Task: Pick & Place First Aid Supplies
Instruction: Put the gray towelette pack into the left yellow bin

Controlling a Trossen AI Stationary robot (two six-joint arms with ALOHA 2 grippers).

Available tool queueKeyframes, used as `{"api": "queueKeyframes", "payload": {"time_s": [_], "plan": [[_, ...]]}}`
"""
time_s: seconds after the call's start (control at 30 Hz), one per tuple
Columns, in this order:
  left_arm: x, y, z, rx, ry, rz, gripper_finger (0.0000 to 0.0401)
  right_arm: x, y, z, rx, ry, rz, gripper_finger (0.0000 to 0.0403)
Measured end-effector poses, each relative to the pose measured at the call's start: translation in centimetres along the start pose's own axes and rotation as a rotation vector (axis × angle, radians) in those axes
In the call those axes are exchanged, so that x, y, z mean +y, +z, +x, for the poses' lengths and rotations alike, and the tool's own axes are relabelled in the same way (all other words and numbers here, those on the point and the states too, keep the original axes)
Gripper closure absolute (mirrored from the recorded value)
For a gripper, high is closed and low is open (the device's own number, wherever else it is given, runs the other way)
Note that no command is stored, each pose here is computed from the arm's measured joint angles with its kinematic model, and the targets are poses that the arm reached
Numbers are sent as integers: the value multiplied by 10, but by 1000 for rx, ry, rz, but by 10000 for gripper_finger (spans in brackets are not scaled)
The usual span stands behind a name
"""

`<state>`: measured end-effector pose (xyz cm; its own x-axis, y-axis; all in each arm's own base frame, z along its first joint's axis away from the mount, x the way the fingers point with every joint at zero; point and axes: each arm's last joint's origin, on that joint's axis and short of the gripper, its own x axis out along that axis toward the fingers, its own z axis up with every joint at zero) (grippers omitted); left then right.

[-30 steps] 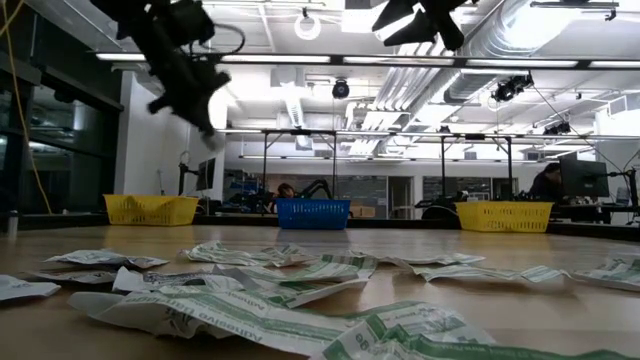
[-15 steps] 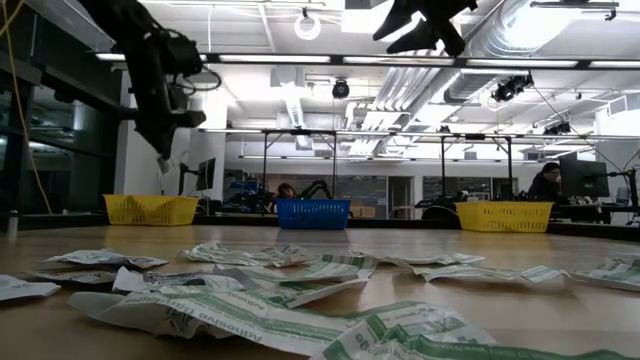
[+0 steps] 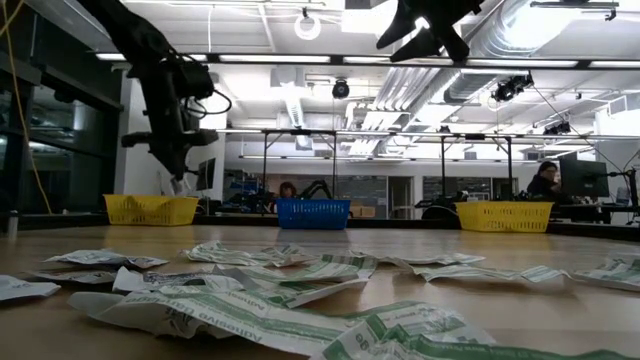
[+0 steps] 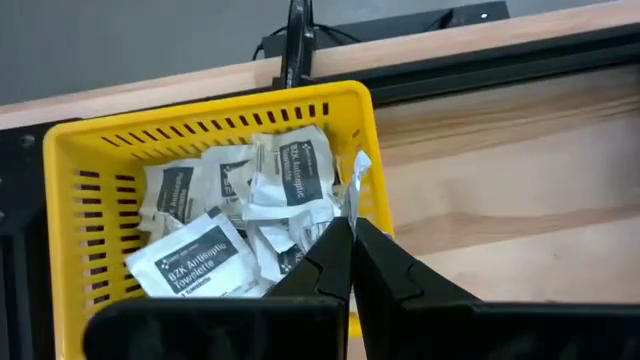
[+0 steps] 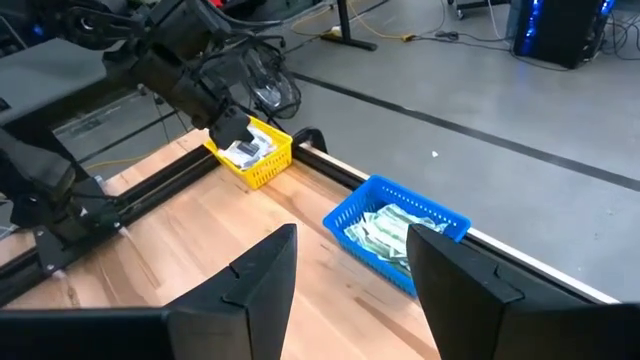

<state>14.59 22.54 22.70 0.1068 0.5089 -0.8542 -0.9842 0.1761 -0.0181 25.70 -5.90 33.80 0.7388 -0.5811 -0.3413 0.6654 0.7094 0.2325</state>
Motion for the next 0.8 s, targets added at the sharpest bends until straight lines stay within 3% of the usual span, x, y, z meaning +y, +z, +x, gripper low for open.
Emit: {"api": "queueKeyframes", "payload": {"time_s": [0.47, 0.8], "plan": [[2, -3, 18, 21, 187, 34, 401, 0, -1, 0, 7, 0, -4, 217], [5, -5, 17, 33, 234, 43, 380, 0, -2, 0, 19, 4, -9, 217]]}}
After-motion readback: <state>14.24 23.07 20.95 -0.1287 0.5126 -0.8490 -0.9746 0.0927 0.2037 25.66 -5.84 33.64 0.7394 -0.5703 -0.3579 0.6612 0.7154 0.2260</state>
